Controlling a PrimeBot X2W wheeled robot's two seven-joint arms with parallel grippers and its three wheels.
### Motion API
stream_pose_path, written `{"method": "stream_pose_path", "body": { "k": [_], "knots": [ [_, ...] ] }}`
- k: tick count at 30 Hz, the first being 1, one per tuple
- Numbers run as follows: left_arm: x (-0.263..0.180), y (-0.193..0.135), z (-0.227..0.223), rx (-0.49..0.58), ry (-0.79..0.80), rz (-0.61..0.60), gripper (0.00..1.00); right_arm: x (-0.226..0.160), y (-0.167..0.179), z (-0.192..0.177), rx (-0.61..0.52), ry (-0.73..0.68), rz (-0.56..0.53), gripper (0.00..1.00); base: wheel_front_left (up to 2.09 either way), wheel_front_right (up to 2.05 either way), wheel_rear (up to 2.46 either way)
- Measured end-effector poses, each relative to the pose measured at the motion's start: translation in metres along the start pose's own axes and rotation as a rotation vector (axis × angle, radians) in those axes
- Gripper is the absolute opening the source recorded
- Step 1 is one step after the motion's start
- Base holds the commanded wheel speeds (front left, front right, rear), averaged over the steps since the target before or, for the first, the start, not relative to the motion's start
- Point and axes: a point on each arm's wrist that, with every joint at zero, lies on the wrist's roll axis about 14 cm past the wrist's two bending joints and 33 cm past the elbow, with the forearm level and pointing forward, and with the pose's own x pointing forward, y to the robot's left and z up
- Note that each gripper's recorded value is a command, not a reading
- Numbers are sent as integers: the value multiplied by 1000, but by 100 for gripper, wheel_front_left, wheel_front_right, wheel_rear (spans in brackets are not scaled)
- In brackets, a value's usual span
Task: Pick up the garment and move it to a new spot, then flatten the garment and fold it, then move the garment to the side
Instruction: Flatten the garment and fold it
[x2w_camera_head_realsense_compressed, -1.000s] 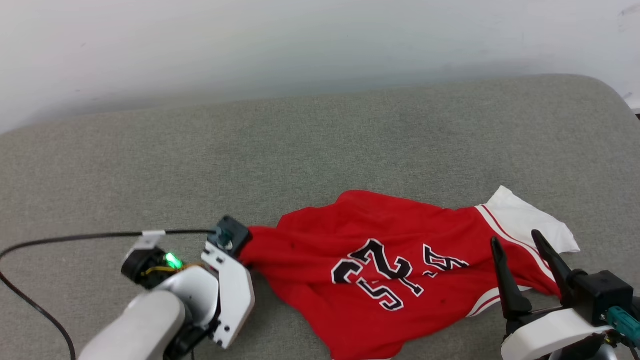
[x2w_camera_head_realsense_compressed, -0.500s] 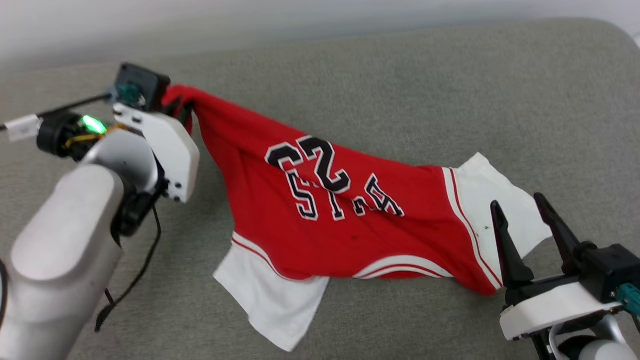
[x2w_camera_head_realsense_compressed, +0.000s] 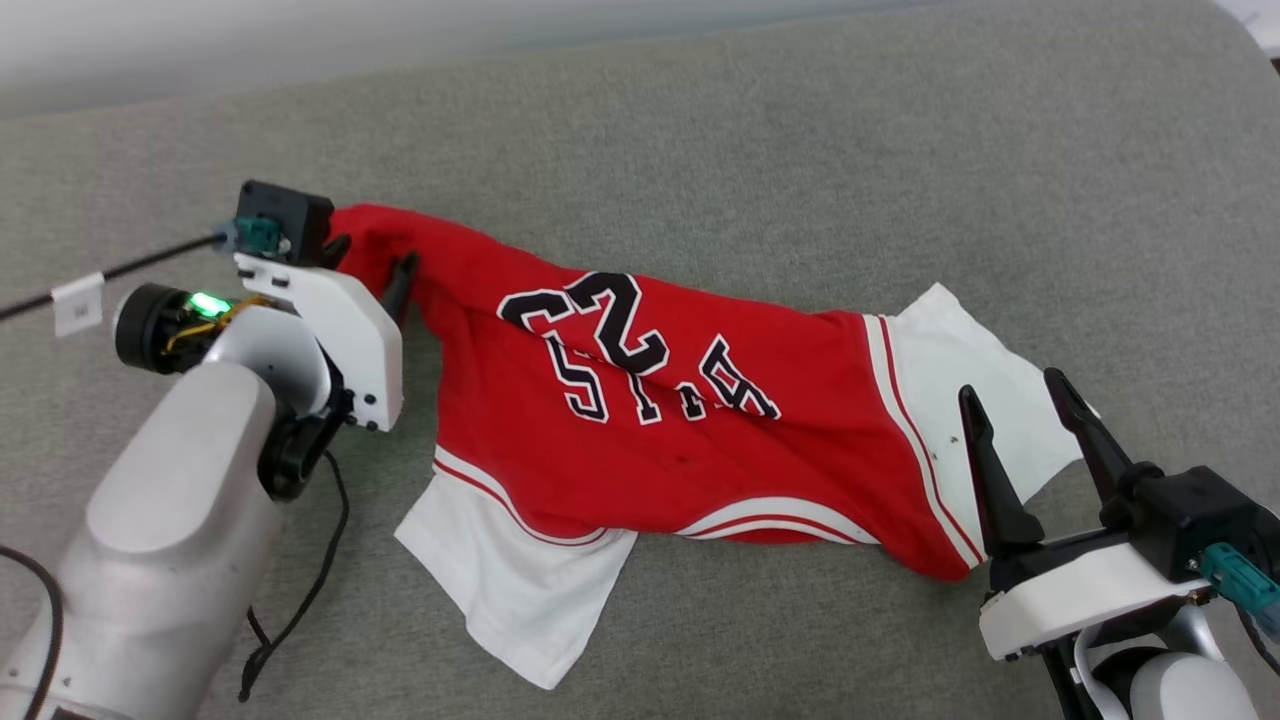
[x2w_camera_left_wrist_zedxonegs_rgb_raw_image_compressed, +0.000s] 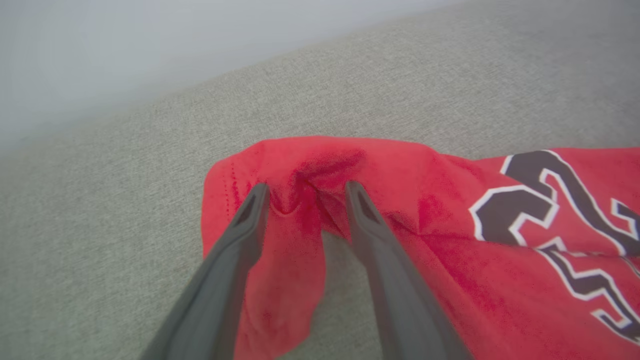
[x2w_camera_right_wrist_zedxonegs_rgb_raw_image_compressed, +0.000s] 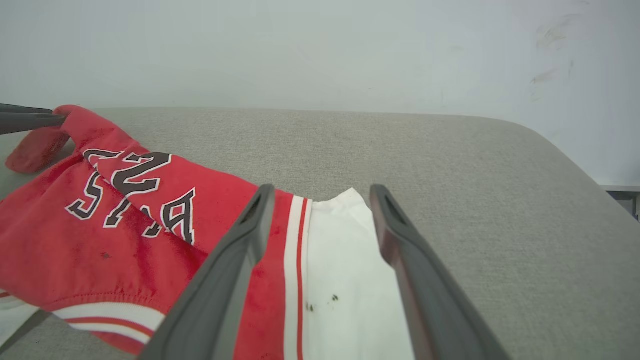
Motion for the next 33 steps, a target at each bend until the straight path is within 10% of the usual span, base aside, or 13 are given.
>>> {"method": "stream_pose_path", "body": {
  "k": [19,26,33],
  "knots": [
    [-156,-13,36,-131,-526,220,100,-42,19,47,-13,-103,56,100,0,0,0],
    [-195,-28,6,-149,-497,261,100,-53,28,56,-9,-126,85,100,0,0,0],
    [-181,-80,-46,-151,-172,42,100,-59,27,48,-8,-89,79,100,0,0,0]
  ]
}}
